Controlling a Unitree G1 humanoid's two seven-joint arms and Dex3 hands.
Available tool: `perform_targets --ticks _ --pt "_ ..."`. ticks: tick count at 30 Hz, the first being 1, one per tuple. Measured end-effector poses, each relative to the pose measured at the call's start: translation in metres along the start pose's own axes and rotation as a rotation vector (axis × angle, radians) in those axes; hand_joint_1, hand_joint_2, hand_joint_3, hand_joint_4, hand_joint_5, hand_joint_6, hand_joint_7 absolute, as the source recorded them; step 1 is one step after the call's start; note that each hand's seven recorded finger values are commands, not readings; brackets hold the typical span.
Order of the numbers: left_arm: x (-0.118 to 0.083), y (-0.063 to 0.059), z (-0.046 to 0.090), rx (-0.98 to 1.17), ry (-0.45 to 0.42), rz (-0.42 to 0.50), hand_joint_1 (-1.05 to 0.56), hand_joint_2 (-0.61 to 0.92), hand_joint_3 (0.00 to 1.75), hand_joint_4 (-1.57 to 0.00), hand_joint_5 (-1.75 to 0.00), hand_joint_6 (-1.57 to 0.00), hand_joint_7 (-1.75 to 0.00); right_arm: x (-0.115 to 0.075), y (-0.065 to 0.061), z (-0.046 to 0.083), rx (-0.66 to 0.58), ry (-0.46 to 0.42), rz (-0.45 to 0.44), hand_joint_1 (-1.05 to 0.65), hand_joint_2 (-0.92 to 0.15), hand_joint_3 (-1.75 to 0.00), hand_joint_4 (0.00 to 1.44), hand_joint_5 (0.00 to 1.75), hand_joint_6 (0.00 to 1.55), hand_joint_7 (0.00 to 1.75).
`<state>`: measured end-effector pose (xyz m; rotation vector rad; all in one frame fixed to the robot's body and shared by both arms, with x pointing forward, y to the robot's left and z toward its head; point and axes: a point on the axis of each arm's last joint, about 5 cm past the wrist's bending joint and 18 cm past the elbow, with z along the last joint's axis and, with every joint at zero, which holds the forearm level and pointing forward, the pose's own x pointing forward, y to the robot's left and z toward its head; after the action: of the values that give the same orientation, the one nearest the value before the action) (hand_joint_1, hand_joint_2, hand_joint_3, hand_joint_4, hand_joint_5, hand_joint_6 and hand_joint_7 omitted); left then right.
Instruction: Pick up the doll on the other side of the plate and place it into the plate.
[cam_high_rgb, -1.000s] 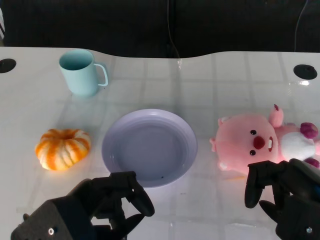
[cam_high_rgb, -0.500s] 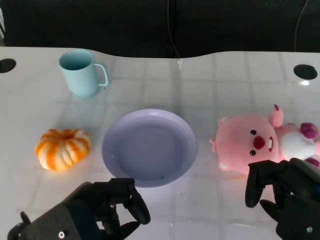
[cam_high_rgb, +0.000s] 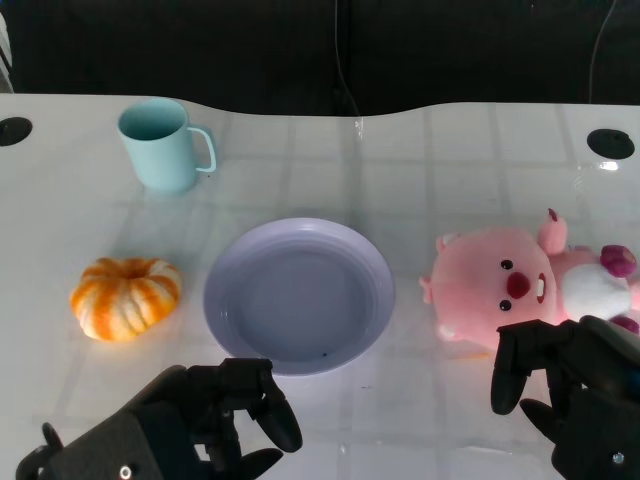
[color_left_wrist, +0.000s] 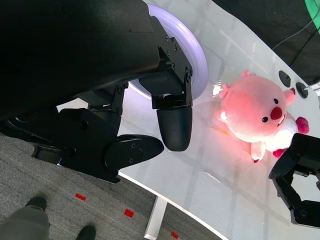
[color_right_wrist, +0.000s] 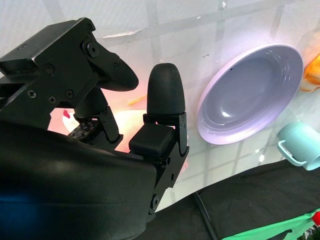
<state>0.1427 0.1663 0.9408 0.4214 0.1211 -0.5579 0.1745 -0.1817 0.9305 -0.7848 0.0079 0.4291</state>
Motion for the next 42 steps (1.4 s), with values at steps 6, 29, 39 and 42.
perform_targets --ticks 6,29,39,42 --pt "0.000 0.000 0.000 0.000 0.000 0.000 -0.17 0.83 0.59 -0.60 -1.66 -0.60 -1.32 0.000 0.000 -0.001 0.003 -0.004 -0.012 0.00 -0.45 -1.11 0.79 1.52 0.76 1.25" --pt "0.000 0.000 0.000 -0.002 -0.005 -0.001 -0.17 0.82 0.62 -0.59 -1.66 -0.60 -1.31 0.003 -0.012 -0.007 -0.170 -0.014 -0.279 -0.45 -0.92 -0.06 0.08 0.38 0.21 0.00" --pt "0.001 -0.001 0.001 0.004 -0.005 -0.006 -0.16 0.82 0.62 -0.59 -1.65 -0.60 -1.30 0.004 -0.028 -0.012 -0.314 0.130 -0.283 -0.58 -0.90 0.00 0.00 0.30 0.14 0.00" --pt "0.002 -0.001 0.002 0.013 -0.010 -0.007 -0.15 0.82 0.63 -0.60 -1.66 -0.60 -1.30 0.008 -0.028 -0.013 -0.356 0.189 -0.244 -0.59 -0.90 0.00 0.00 0.28 0.14 0.00"
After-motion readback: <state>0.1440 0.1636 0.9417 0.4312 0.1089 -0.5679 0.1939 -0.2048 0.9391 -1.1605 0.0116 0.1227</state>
